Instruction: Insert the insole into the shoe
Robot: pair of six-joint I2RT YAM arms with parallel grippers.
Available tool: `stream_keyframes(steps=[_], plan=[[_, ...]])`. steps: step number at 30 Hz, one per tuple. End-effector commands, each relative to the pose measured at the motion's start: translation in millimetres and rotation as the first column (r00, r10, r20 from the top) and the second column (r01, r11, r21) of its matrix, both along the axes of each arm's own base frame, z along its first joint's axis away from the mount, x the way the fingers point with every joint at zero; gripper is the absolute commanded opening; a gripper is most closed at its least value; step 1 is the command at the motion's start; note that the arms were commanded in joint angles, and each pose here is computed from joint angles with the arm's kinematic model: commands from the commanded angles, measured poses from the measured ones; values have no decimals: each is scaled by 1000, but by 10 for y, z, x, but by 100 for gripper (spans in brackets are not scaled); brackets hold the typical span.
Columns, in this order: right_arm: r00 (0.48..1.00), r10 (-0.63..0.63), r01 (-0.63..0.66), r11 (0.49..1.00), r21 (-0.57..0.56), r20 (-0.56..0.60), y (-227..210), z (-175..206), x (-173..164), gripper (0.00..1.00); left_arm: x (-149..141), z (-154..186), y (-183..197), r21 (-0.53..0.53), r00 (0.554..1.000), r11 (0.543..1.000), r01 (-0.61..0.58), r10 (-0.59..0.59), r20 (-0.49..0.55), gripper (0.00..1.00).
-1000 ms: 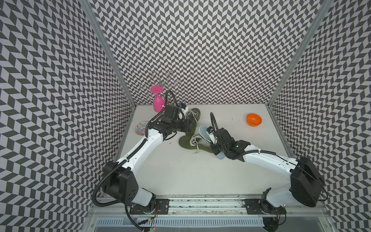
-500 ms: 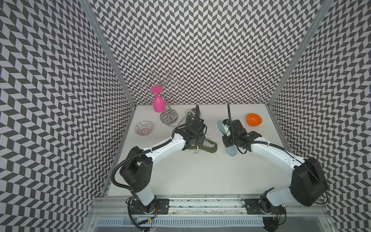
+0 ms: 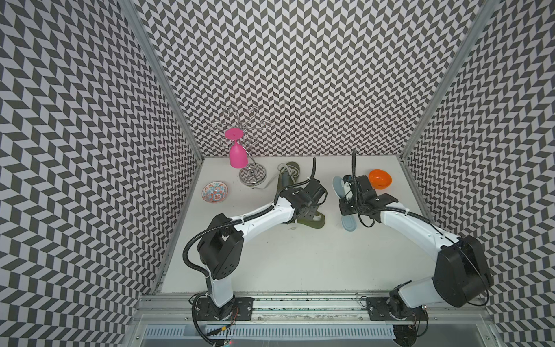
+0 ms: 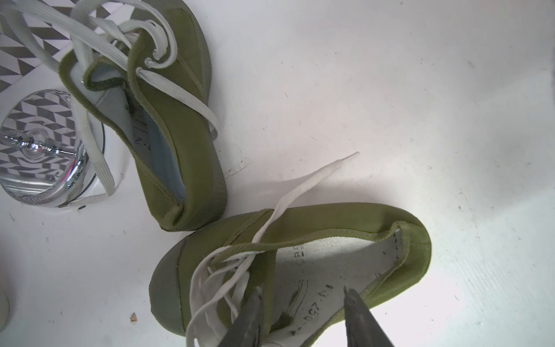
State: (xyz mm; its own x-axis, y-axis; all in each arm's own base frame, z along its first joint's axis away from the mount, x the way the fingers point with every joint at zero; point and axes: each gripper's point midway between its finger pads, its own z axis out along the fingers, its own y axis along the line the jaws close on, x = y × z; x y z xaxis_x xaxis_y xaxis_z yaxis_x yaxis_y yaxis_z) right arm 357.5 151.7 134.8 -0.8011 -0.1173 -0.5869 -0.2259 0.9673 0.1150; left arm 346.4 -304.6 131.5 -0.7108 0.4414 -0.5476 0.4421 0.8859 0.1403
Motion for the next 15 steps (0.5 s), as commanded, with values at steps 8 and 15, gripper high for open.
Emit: stream_keyframes(steps=[8, 15], plan=[[998, 7, -12, 997, 82, 56, 65, 225, 116, 18, 206, -364, 168, 164, 995, 982, -97, 100, -11, 45], [998, 26, -33, 993, 110, 61, 106, 277, 83, 18, 288, -570, 477, 355, 991, 926, -131, 128, 33, 48]])
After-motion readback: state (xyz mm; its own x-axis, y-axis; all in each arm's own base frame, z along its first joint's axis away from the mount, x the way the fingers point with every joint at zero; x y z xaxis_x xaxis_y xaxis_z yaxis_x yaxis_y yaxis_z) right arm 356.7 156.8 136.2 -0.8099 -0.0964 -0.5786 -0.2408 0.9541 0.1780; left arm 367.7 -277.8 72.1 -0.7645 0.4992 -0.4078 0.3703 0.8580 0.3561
